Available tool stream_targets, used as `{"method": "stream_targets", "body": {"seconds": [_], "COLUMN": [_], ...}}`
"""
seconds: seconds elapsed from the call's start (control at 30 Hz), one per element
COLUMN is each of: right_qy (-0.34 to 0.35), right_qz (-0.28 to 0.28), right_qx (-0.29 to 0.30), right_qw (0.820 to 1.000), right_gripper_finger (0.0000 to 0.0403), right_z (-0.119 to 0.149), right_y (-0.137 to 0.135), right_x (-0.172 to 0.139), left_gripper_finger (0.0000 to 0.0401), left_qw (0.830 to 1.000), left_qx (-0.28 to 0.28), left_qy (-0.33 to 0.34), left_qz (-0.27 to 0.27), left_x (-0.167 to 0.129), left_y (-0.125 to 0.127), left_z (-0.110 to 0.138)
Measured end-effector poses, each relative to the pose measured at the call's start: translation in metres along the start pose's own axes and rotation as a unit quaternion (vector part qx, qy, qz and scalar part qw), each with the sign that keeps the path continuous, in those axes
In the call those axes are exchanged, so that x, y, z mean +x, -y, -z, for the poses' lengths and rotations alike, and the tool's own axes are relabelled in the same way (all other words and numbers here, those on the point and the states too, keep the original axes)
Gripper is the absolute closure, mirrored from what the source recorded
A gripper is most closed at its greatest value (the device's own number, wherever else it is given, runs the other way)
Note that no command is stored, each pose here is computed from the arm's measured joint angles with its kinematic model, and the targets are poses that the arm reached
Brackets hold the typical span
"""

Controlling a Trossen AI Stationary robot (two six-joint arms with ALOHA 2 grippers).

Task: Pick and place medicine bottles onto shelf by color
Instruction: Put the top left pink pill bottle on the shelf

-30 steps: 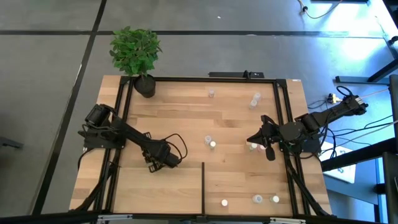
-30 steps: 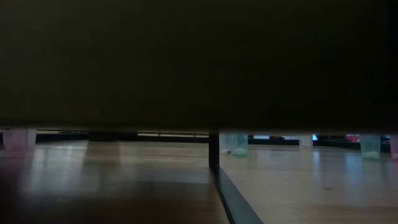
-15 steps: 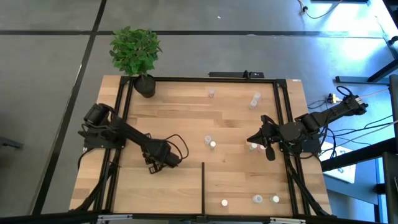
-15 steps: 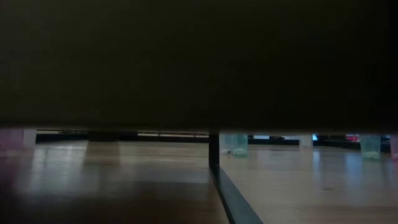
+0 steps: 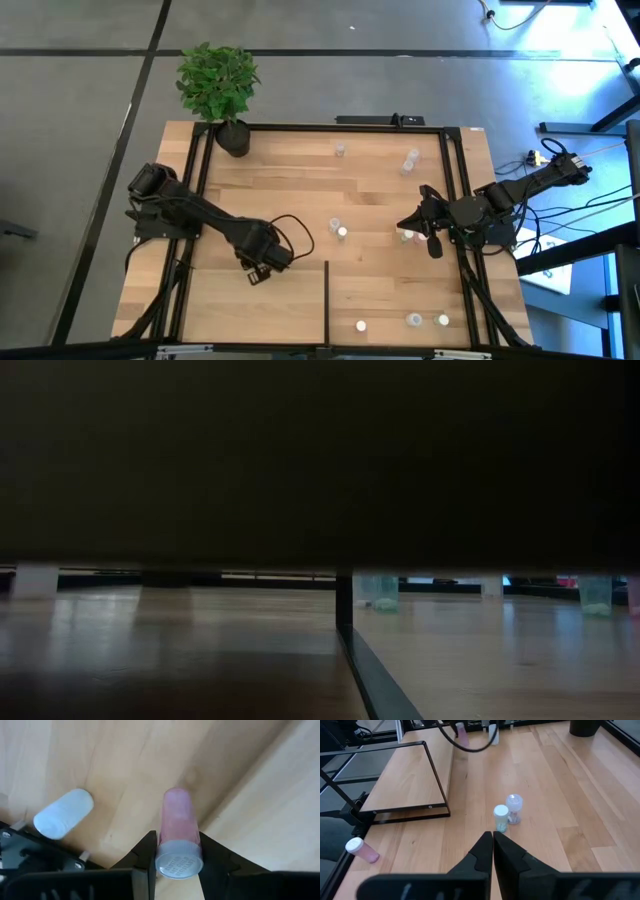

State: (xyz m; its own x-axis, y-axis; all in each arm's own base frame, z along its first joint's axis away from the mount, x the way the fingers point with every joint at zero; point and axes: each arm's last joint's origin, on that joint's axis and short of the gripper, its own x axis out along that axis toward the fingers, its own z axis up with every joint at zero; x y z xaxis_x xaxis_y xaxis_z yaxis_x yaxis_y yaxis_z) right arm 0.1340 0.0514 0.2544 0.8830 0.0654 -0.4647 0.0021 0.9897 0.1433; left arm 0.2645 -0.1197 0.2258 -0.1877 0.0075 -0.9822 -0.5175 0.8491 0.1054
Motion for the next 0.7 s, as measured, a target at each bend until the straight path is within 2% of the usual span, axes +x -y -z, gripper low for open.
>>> {"method": "stream_targets", "body": {"seconds": [0.23, 0.4, 0.7], "right_qy": [0.0, 0.0, 0.0], "right_qz": [0.0, 0.0, 0.0], "right_qx": [0.0, 0.0, 0.0], "right_qw": [1.0, 1.0, 1.0], "right_gripper_finger": [0.0386, 0.0386, 0.0386], "right_z": [0.0, 0.0, 0.0], "right_y": [0.0, 0.0, 0.0], "right_x": [0.0, 0.0, 0.0], "left_gripper_finger": [0.031, 0.031, 0.031], "left_qw": [1.0, 0.999, 0.998], "left_qx": [-0.03, -0.038, -0.016], "left_qy": [0.002, 0.005, 0.023], "left_qz": [0.002, 0.025, 0.049], "left_x": [-0.024, -0.038, -0.044], "left_y": [0.006, 0.017, 0.044], "left_z": [0.011, 0.024, 0.071]}}
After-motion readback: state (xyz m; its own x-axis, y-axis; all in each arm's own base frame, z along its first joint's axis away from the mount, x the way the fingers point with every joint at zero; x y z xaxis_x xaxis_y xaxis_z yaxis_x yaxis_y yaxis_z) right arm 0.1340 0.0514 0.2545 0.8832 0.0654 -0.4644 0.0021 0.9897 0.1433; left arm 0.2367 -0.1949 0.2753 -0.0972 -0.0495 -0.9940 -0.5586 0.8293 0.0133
